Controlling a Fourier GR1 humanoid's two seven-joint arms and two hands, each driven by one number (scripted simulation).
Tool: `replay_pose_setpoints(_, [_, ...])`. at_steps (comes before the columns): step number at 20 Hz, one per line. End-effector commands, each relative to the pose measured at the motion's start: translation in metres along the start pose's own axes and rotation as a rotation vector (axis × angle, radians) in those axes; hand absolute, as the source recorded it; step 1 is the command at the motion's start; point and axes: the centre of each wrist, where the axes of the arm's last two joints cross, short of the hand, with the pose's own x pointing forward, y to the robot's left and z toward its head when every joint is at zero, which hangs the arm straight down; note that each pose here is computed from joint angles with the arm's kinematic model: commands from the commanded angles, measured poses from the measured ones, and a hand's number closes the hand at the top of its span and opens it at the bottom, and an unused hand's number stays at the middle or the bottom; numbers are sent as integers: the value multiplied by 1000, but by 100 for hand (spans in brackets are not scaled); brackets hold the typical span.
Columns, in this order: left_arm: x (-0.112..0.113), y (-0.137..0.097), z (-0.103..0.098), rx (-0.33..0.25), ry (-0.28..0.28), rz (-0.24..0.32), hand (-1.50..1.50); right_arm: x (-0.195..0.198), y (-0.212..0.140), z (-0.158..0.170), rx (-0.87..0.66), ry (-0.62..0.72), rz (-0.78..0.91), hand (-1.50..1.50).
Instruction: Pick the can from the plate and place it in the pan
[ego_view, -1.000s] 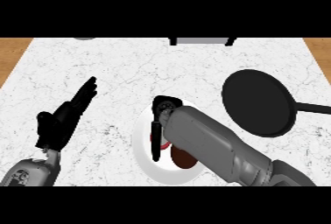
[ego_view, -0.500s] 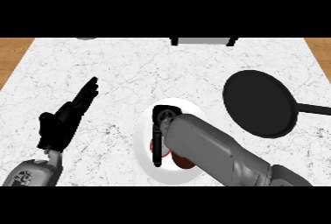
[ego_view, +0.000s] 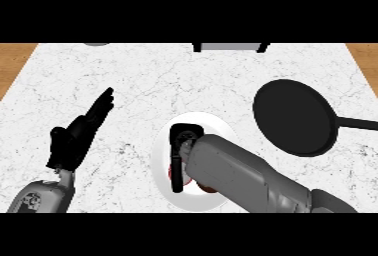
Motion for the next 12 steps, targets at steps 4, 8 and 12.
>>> replay_pose_setpoints(4, [-10,11,13,35,44,2,0,-9,51,31,-337,-176,28,150])
replay_pose_setpoints(8, [-21,12,16,69,75,13,0,-11,72,65,-548,-352,4,150])
replay_pose_setpoints(12, [-18,7,16,72,70,22,0,-27,80,91,-791,-419,12,150])
